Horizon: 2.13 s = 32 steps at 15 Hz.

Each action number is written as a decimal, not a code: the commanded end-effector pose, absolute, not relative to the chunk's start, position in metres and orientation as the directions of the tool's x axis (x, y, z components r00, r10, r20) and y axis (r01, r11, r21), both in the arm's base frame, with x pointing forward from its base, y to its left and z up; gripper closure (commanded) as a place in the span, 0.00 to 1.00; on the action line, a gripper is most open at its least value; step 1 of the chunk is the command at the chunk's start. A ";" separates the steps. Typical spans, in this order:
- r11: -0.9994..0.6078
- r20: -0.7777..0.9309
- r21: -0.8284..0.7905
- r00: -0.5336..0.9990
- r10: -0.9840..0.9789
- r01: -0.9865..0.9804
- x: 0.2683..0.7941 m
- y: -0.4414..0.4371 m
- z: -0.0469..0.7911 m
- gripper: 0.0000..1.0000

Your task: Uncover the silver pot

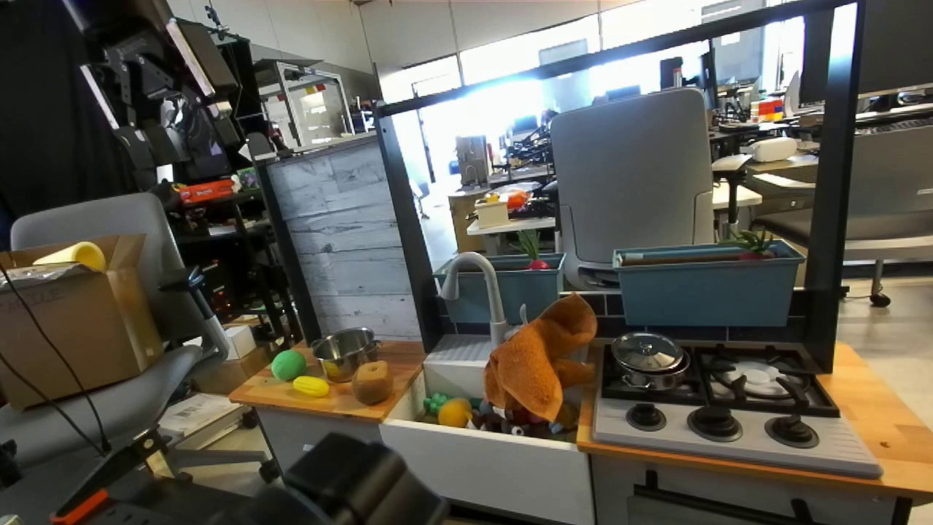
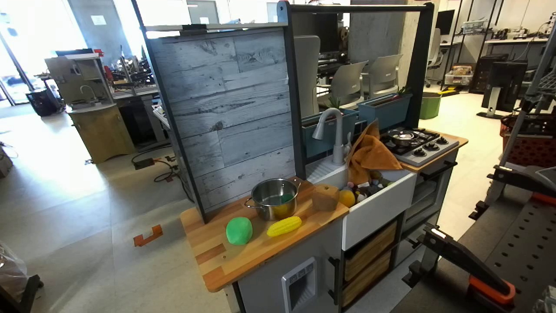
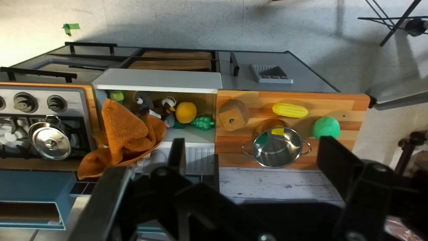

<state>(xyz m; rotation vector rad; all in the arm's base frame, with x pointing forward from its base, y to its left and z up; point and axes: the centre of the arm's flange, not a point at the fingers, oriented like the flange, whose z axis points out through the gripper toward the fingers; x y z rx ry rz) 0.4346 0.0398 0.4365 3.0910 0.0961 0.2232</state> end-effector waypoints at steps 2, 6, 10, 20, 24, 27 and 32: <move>-0.999 0.144 0.051 0.989 0.022 0.015 0.470 0.029 0.431 0.00; -0.992 0.118 0.039 0.987 -0.111 -0.117 0.544 -0.011 0.406 0.00; -0.966 0.055 0.003 0.965 -0.256 -0.257 0.609 -0.062 0.364 0.00; -0.750 -0.059 -0.097 0.756 -0.652 -0.654 0.724 -0.196 0.239 0.00; -0.630 -0.075 -0.122 0.640 -0.765 -0.767 0.749 -0.253 0.197 0.00; -0.536 -0.111 -0.117 0.547 -0.830 -0.836 0.758 -0.290 0.167 0.00; -0.340 -0.141 -0.102 0.352 -0.925 -0.935 0.762 -0.340 0.125 0.00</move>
